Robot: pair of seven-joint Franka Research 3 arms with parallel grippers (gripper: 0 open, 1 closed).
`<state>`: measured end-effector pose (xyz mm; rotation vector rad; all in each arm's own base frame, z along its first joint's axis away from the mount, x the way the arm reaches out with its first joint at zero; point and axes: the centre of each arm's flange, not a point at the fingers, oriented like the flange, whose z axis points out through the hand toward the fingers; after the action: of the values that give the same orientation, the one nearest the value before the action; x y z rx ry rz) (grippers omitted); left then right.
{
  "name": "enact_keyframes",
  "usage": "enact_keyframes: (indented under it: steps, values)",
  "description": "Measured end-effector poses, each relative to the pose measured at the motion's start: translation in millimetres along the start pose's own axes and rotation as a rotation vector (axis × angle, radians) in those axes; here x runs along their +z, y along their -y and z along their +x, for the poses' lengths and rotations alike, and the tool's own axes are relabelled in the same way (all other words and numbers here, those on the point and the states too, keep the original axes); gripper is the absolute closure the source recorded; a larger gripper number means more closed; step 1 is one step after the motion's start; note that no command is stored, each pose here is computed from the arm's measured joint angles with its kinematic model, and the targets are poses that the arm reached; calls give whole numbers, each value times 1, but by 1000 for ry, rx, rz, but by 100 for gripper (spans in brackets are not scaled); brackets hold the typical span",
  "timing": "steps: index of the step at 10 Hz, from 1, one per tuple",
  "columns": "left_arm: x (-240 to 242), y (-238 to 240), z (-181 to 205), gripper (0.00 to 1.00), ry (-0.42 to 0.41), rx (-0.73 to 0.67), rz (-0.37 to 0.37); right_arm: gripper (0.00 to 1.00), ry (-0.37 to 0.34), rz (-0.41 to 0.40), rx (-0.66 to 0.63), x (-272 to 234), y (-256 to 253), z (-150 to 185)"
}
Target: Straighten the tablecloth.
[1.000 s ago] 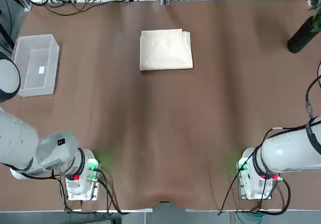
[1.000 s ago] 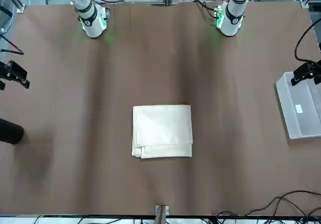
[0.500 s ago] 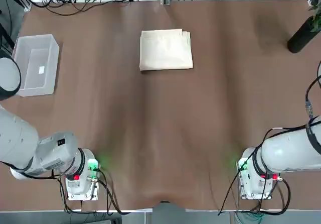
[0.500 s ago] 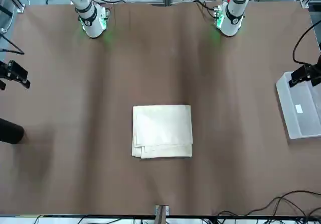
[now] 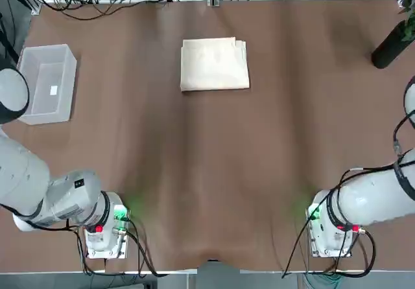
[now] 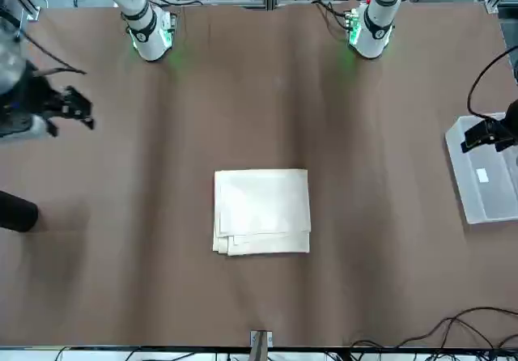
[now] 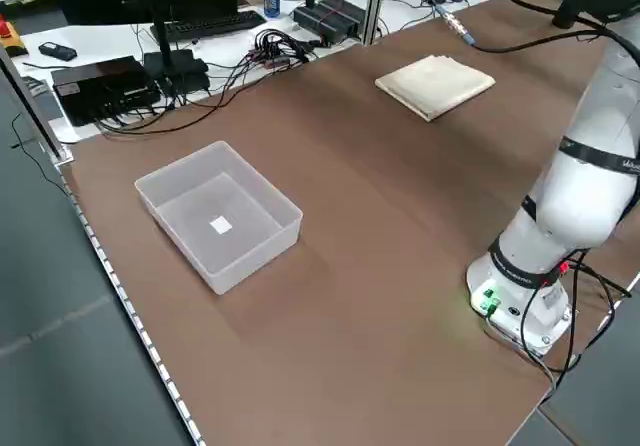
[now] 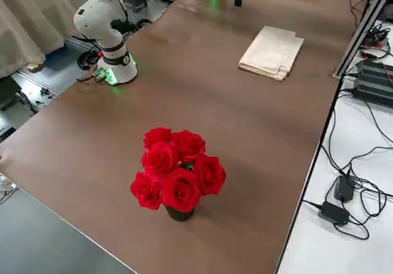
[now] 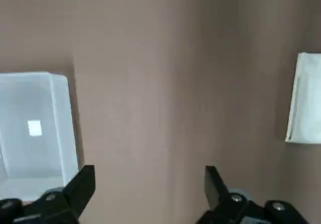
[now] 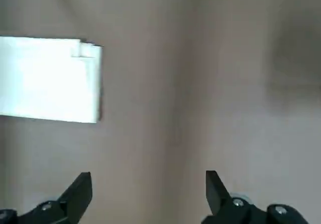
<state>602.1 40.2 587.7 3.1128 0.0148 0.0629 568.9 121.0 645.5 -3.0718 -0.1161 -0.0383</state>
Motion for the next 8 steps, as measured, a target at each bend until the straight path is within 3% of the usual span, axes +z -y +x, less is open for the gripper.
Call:
enact_keyframes:
  steps: [4, 8]
  values:
    - [22, -45, 24, 0, -71, 79, -28, 0, -14, -10, 69, 34, 180, -32]
    - [90, -97, 66, 0, -152, 131, -96, 0, 49, -50, 16, 151, 242, -7]
